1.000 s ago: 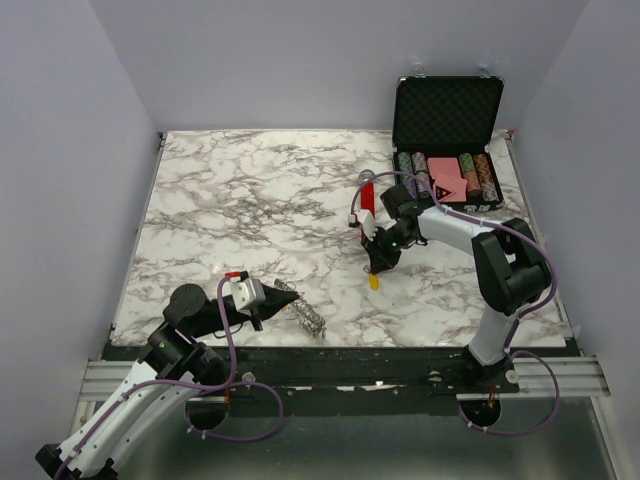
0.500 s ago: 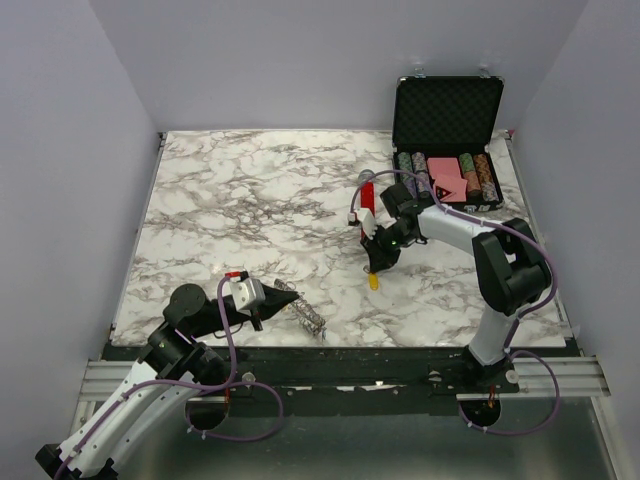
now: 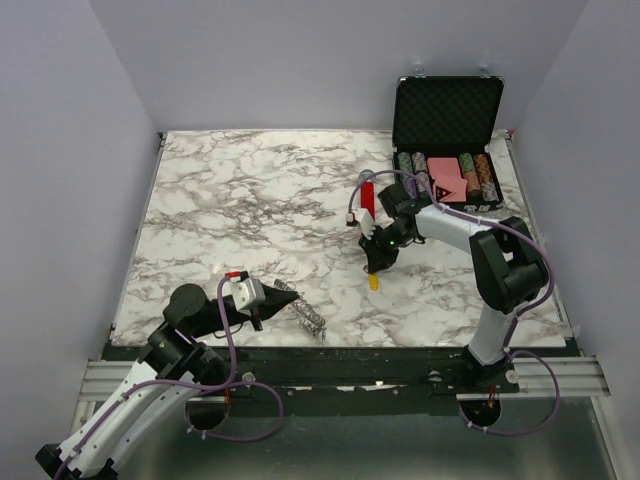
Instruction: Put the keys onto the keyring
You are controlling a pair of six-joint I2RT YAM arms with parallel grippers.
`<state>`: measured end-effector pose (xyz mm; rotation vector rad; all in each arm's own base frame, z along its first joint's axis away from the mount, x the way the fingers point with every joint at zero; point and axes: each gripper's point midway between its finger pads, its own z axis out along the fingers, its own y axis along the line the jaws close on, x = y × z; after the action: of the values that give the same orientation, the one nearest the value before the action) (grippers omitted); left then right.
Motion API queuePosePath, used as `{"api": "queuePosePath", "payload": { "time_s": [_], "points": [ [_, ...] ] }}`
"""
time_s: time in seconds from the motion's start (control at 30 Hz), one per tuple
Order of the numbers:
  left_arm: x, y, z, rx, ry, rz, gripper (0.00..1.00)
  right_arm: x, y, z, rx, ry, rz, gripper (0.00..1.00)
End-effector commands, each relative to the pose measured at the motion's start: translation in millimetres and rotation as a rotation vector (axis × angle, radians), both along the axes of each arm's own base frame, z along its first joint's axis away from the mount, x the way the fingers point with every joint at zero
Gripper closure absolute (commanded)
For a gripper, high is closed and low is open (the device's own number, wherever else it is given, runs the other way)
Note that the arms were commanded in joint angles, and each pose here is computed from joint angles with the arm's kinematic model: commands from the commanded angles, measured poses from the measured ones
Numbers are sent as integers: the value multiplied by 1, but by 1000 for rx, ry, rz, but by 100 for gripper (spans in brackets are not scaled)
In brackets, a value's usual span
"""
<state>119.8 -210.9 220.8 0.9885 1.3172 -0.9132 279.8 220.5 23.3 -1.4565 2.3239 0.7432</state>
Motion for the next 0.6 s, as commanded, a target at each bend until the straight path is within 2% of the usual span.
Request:
{"api": "queuePosePath", "payload": {
  "time_s": [0.0,0.23,0.47,0.57],
  "points": [
    [-1,0,22,-41,-59,-6,100,-4,7,1,10,25,17,77],
    [-1,0,21,-39,-55,-3,100,-4,7,0,7,28,17,80],
    [-1,0,22,-40,-56,-5,100,-5,8,0,9,34,27,98],
    [0,0,22,-39,-57,-3,100,-7,8,1,11,36,32,100]
  ]
}}
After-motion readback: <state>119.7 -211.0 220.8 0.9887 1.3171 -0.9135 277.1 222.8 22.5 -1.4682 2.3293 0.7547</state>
